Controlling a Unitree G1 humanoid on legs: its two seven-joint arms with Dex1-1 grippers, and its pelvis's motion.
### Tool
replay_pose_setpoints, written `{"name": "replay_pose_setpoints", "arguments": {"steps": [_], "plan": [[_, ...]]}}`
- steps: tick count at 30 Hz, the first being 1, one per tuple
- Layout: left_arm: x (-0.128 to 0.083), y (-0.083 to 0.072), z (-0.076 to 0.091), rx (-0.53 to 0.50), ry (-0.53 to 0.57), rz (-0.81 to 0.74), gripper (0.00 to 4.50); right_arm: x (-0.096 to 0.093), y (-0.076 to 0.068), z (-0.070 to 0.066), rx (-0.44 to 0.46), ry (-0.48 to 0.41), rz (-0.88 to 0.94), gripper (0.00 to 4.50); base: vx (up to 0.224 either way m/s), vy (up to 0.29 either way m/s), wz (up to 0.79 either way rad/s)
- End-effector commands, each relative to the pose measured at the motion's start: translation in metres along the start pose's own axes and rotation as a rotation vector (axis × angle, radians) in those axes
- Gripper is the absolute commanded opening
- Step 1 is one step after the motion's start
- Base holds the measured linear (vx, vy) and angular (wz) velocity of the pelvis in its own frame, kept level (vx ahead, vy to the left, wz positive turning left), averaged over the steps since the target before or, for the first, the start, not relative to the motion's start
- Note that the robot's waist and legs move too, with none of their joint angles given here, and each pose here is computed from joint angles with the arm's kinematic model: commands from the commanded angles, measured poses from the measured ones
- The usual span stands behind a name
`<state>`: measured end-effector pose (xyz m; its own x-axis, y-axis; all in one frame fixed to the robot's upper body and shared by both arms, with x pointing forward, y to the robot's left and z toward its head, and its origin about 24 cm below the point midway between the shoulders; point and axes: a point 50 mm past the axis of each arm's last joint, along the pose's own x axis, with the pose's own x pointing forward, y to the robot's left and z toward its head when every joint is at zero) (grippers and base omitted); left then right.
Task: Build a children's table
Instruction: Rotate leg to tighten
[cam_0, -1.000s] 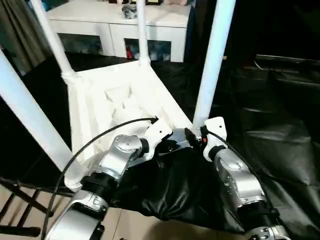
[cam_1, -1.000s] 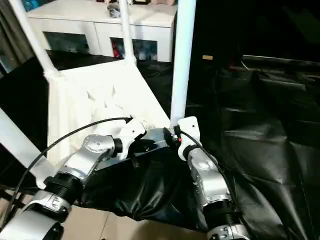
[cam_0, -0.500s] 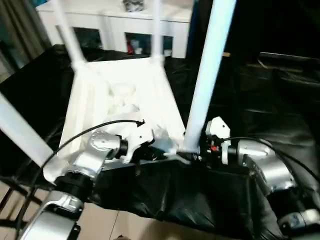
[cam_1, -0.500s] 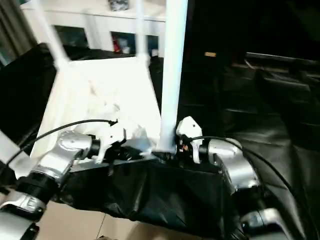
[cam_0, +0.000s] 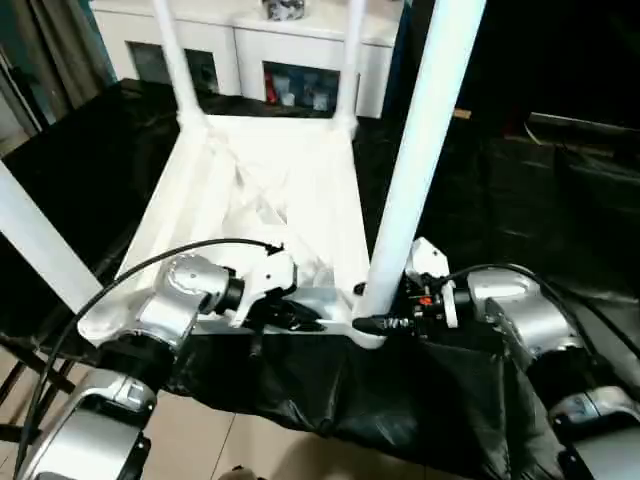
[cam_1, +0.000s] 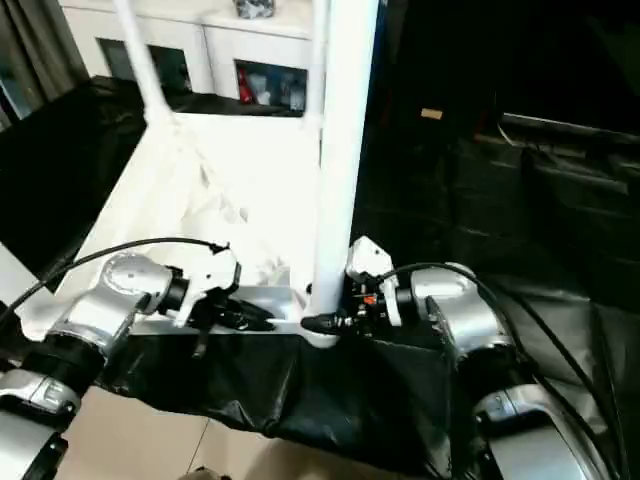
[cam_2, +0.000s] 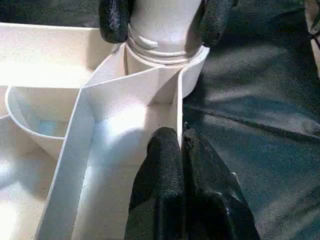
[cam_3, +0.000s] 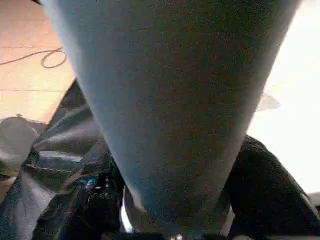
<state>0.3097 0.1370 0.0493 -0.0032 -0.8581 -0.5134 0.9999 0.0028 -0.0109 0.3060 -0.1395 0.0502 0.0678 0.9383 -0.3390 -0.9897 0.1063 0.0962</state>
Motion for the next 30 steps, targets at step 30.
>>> {"name": "replay_pose_setpoints", "arguments": {"steps": [30], "plan": [[0.033, -0.006, 0.012, 0.02, -0.079, 0.088, 0.0, -0.014, 0.045, -0.007, 0.053, -0.078, -0.417, 2.99, 0.0, 0.0, 0.0]]}}
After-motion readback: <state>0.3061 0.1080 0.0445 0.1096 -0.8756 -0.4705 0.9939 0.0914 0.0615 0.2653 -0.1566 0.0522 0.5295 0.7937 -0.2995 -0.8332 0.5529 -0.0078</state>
